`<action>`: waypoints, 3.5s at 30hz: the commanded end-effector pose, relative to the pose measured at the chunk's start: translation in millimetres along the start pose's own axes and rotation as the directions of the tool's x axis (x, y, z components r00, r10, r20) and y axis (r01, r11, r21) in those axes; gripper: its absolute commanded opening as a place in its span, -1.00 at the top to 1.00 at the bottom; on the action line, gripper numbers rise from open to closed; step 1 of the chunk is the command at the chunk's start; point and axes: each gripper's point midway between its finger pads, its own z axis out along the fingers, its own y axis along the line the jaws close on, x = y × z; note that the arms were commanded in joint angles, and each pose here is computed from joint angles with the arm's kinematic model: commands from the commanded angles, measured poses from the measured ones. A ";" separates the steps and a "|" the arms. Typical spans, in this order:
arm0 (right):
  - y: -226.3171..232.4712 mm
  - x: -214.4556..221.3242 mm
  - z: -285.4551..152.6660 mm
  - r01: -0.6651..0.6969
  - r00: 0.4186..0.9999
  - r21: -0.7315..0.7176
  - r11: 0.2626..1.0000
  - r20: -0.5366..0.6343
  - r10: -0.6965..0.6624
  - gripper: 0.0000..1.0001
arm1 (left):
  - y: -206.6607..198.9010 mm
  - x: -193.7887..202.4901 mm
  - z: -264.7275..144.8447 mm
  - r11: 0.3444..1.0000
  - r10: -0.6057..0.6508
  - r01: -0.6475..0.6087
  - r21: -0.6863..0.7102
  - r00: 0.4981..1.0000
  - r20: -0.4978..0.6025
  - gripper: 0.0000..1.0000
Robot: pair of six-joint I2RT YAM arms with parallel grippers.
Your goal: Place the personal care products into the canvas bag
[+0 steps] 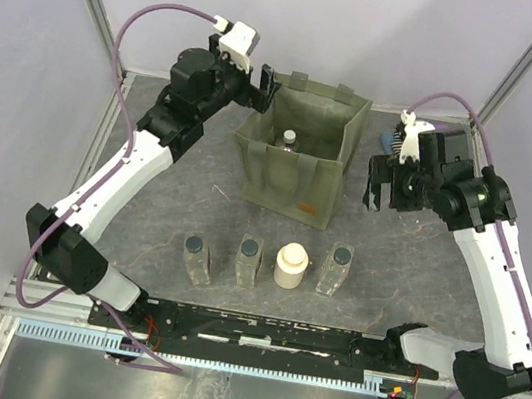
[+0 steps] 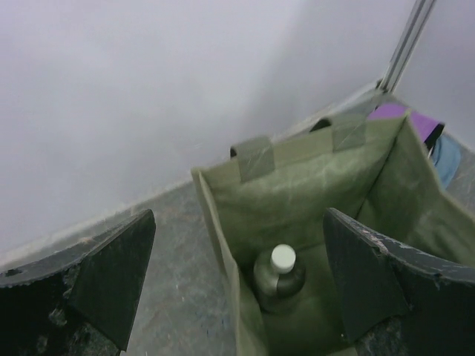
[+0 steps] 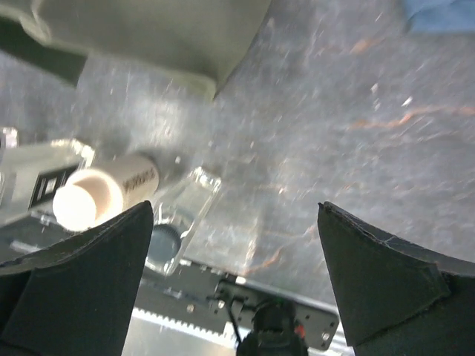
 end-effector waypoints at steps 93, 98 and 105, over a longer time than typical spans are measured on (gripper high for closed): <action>24.7 -245.7 -69.8 0.137 0.771 0.260 0.956 0.578 -0.268 1.00 | 15.4 99.7 7.8 0.992 0.032 -0.063 -0.114 0.965 -0.259 -0.99; 55.5 -256.7 -68.3 0.216 0.721 0.132 0.967 0.646 -0.250 1.00 | 14.5 112.1 19.9 0.992 0.046 -0.078 -0.098 0.955 -0.294 -0.50; 80.1 -234.6 -35.3 0.255 0.798 -0.011 0.967 0.566 -0.204 1.00 | 16.7 109.4 27.9 0.991 0.062 -0.095 -0.097 0.951 -0.303 0.95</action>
